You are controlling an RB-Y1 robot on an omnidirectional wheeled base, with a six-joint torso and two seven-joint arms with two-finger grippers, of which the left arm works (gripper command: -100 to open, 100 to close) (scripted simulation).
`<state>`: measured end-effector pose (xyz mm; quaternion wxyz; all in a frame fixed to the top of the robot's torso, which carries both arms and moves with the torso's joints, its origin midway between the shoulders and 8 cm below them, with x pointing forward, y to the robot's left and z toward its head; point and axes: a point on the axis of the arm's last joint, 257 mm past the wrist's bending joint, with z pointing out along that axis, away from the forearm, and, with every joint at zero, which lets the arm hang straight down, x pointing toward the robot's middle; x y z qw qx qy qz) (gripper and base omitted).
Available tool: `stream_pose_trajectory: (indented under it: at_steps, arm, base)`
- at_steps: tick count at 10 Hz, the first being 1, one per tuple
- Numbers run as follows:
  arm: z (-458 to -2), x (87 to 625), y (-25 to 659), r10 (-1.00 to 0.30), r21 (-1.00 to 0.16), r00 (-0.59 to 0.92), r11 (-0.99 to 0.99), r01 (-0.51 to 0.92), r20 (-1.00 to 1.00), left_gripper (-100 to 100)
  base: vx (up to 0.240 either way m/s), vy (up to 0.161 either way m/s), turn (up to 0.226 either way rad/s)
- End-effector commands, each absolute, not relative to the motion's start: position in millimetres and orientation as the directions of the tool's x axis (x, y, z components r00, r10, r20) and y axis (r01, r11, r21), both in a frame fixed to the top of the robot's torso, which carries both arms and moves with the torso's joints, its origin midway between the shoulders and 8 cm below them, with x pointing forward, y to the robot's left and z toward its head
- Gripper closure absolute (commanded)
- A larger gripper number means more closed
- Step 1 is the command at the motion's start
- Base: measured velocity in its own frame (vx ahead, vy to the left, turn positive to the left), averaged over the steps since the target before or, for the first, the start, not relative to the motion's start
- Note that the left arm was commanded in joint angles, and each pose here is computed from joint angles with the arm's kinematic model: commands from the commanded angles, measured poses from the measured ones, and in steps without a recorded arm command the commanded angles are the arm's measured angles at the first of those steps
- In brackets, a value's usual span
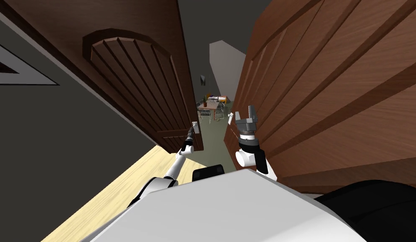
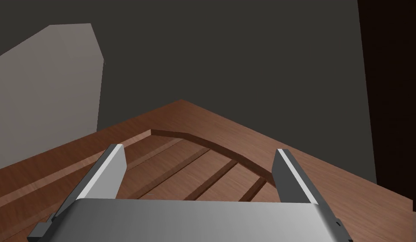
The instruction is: Push the door open
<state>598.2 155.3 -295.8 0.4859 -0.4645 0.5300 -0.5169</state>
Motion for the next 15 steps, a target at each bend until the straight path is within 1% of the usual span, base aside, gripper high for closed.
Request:
stream_pose_trajectory:
  at_steps: [1,5,6,7,12,15]
  arm:
    - [-296,598,158,-0.995,-0.999,-0.091,0.036,0.013,-0.037,-100]
    - [-296,596,154,-0.996,-1.0,-0.085,0.022,0.017,-0.024,-100]
    - [-296,596,155,-0.996,-1.0,-0.086,0.026,0.017,-0.027,-100]
    - [-296,596,155,-0.996,-1.0,-0.086,0.026,0.017,-0.027,100]
    - [-296,596,155,-0.996,-1.0,-0.086,0.026,0.017,-0.027,100]
    - [-297,599,171,-0.997,-0.999,-0.068,0.047,0.014,-0.048,100]
  base:
    - [0.202,-0.031,-0.022]
    - [0.21,-0.023,-0.029]
    - [0.097,-0.007,-0.003]
    - [-0.014,0.001,0.008]
    - [-0.019,0.002,-0.001]
    - [0.158,-0.004,0.089]
